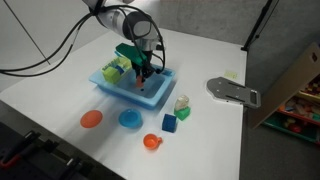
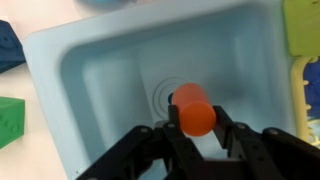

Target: Remove the orange cup from the sink and put it on top of the blue saucer plate which is on top of a blue cup

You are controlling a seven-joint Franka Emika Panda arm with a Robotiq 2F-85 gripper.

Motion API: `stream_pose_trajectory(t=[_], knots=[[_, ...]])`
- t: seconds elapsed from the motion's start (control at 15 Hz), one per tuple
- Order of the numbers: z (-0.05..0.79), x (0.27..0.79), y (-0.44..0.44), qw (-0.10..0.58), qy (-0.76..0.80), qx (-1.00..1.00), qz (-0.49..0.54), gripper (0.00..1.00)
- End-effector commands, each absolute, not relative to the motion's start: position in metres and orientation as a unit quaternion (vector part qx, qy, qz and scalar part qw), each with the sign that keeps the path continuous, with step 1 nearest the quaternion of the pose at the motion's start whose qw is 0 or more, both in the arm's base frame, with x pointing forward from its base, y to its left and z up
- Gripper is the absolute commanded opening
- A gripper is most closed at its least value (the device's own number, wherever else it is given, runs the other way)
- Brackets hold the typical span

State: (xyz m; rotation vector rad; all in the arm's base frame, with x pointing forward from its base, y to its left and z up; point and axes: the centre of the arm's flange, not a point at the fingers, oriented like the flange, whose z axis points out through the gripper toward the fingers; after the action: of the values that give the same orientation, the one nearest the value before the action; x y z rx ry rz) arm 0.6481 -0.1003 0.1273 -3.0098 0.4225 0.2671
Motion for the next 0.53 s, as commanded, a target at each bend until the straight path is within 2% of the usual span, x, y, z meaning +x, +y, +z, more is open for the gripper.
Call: stream_pose_trajectory(t=[0.0, 0.2, 0.47], knots=[[0.182, 0.634, -0.109, 0.036, 0.139, -0.985, 0.098, 0.13], [0.220, 0.618, -0.124, 0.022, 0.140, -0.984, 0.106, 0.13], [0.255, 0.568, -0.149, 0.010, 0.138, -0.983, 0.124, 0.13]])
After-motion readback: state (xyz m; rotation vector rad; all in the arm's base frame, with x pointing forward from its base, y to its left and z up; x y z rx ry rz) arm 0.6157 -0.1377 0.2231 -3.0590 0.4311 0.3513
